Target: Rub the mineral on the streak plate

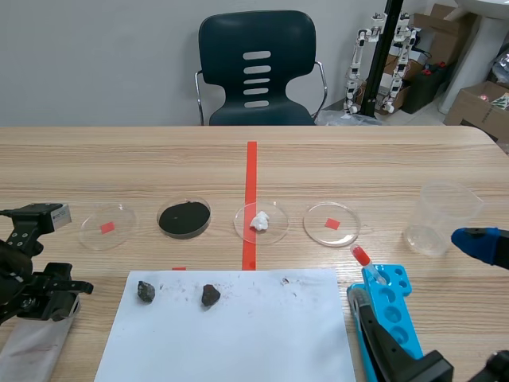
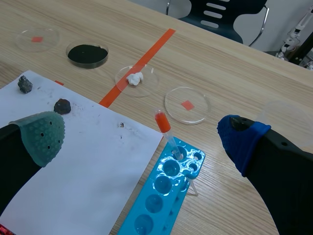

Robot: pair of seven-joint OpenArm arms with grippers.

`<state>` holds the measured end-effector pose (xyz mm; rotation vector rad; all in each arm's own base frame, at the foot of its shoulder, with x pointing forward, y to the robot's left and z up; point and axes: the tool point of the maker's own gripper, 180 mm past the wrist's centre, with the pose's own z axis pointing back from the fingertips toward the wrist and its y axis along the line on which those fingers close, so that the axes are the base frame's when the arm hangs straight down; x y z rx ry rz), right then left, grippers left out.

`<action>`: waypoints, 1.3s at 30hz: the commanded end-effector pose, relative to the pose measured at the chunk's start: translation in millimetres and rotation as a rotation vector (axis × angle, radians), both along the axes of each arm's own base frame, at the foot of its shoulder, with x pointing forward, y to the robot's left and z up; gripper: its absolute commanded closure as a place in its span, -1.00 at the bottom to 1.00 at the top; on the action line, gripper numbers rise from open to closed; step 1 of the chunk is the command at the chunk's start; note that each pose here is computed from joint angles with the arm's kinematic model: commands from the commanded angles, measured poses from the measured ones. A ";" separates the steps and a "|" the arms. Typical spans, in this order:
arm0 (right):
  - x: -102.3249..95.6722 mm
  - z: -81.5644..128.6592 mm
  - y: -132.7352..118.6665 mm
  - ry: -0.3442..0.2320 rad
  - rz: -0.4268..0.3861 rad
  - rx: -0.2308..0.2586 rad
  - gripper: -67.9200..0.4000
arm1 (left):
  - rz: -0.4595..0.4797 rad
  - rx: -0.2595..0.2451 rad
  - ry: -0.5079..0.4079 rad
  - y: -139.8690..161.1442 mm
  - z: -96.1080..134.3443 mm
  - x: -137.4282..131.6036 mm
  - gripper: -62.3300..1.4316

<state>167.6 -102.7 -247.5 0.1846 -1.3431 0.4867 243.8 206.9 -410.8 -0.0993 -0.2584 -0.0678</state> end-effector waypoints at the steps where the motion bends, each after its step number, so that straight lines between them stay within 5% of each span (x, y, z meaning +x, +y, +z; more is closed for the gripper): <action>1: 3.3 6.1 0.8 -0.026 0.006 0.009 -1.00 | 0.006 -0.002 -0.011 1.3 2.5 2.9 0.72; 5: 3.3 6.1 0.8 -0.026 0.006 0.009 -1.00 | 0.000 0.028 -0.012 6.3 2.1 3.1 0.72; 11: 3.3 6.1 0.8 -0.026 0.006 0.009 -1.00 | 0.029 0.208 -0.020 39.1 3.0 4.6 0.72; 14: 3.3 6.1 0.8 -0.026 0.006 0.009 -1.00 | 0.028 0.238 -0.023 44.1 3.7 5.0 0.72; 18: 3.3 6.1 0.8 -0.026 0.006 0.009 -1.00 | 0.033 0.209 -0.014 39.2 2.5 3.3 0.72; 25: 3.3 6.1 0.8 -0.026 0.006 0.009 -1.00 | 0.002 -0.007 -0.004 -2.6 -1.9 -1.8 0.72; 34: 3.3 6.1 0.8 -0.026 0.006 0.009 -1.00 | 0.000 0.003 -0.069 -0.8 1.7 7.8 0.72; 39: 3.3 6.1 0.8 -0.026 0.006 0.009 -1.00 | -0.028 0.005 -0.261 -6.4 24.3 28.5 0.72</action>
